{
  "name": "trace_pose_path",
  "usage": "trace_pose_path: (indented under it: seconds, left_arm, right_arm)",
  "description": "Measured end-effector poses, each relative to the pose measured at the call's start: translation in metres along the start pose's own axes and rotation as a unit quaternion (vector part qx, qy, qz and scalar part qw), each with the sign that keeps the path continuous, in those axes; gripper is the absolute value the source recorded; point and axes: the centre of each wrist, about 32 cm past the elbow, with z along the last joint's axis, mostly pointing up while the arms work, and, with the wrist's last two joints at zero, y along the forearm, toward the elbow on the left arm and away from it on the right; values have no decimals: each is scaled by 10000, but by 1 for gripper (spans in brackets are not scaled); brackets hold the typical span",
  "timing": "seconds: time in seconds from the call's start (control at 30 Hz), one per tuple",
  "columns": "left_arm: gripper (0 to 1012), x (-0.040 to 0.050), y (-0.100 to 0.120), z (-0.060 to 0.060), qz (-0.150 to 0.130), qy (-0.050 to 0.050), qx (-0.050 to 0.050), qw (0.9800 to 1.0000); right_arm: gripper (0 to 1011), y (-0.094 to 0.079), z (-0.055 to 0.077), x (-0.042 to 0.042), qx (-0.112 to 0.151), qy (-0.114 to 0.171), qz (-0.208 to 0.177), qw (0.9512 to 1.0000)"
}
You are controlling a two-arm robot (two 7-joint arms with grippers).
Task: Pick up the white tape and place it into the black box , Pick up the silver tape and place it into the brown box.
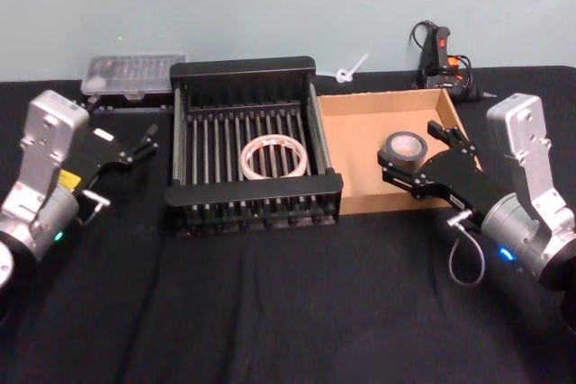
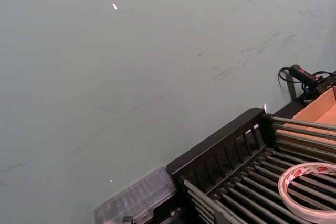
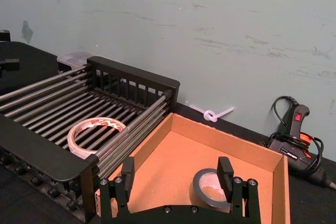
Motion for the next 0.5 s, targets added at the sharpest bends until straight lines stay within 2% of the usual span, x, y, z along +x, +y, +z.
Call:
trace_pose_path:
  seconds: [0.5]
  left_arm:
    - [1001, 0, 0, 0, 0, 0, 0, 10000]
  right_arm:
    - [1002, 0, 0, 0, 0, 0, 0, 10000]
